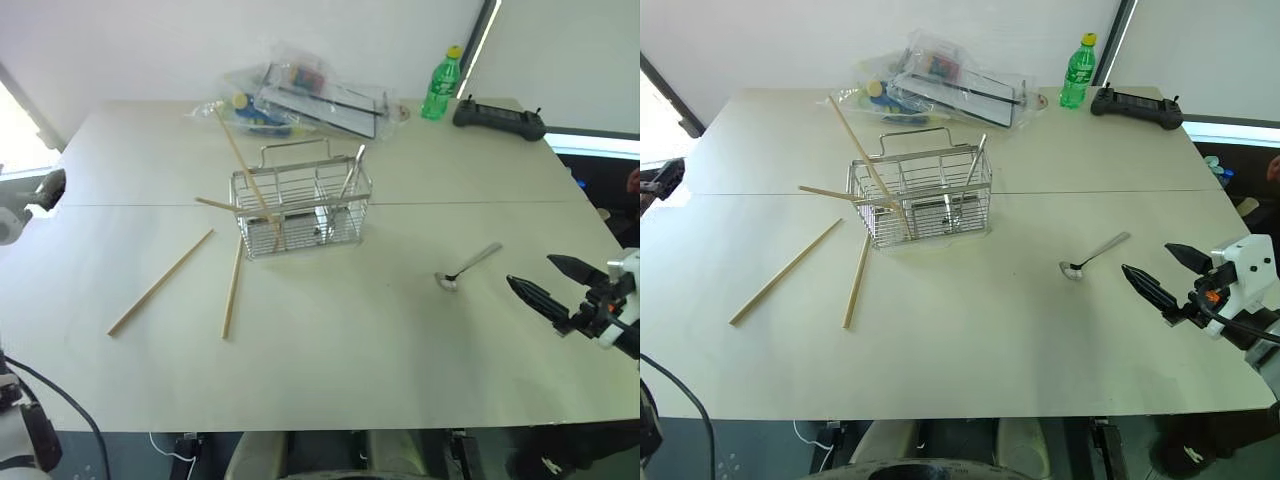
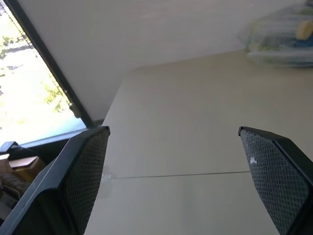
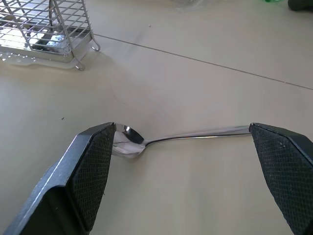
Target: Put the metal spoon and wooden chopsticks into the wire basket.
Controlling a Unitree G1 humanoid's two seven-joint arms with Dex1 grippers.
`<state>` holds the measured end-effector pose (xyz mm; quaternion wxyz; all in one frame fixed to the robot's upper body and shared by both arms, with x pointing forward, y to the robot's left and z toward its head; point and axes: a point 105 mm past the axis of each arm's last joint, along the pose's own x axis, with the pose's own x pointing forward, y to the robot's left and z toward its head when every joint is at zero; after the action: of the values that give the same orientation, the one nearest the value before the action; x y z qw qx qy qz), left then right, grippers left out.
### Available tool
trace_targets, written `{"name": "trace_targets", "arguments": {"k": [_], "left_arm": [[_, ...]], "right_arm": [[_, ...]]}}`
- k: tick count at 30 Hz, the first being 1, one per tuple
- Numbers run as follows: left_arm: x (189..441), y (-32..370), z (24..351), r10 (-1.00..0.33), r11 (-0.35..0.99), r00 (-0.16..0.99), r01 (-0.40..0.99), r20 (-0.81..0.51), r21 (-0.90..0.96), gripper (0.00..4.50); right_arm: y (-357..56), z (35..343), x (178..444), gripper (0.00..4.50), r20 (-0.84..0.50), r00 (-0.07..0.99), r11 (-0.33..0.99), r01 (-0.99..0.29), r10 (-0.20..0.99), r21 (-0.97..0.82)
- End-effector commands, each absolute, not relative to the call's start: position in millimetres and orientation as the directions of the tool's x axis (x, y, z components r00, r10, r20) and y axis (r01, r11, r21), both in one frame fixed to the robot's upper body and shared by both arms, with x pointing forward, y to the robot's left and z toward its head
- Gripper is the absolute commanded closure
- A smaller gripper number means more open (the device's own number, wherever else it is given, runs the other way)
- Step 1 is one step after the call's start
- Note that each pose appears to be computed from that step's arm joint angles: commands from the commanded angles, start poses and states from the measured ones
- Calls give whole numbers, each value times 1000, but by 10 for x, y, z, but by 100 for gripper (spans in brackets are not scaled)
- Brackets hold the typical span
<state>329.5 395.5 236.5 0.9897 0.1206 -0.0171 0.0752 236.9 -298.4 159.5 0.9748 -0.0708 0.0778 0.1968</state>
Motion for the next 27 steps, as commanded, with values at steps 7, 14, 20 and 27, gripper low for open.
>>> {"name": "trace_targets", "arguments": {"k": [7, 14, 20, 27], "left_arm": [[3350, 3675, 2534, 15, 961, 995, -40, 94, 275, 5], [3361, 3641, 2555, -2, 966, 996, -22, 92, 256, 5], [3378, 3599, 2570, -13, 959, 997, -10, 79, 284, 5], [3335, 3264, 2581, -126, 930, 989, 90, 80, 357, 5]], "right_arm": [[-3003, 1767, 2350, 0, -128, 925, 914, -376, 359, -154], [-2996, 1764, 2365, 0, -124, 926, 915, -373, 356, -155], [-3013, 1741, 2384, 0, -129, 929, 918, -365, 348, -156], [-3075, 1876, 2497, 0, -119, 932, 915, -358, 341, -187]]}}
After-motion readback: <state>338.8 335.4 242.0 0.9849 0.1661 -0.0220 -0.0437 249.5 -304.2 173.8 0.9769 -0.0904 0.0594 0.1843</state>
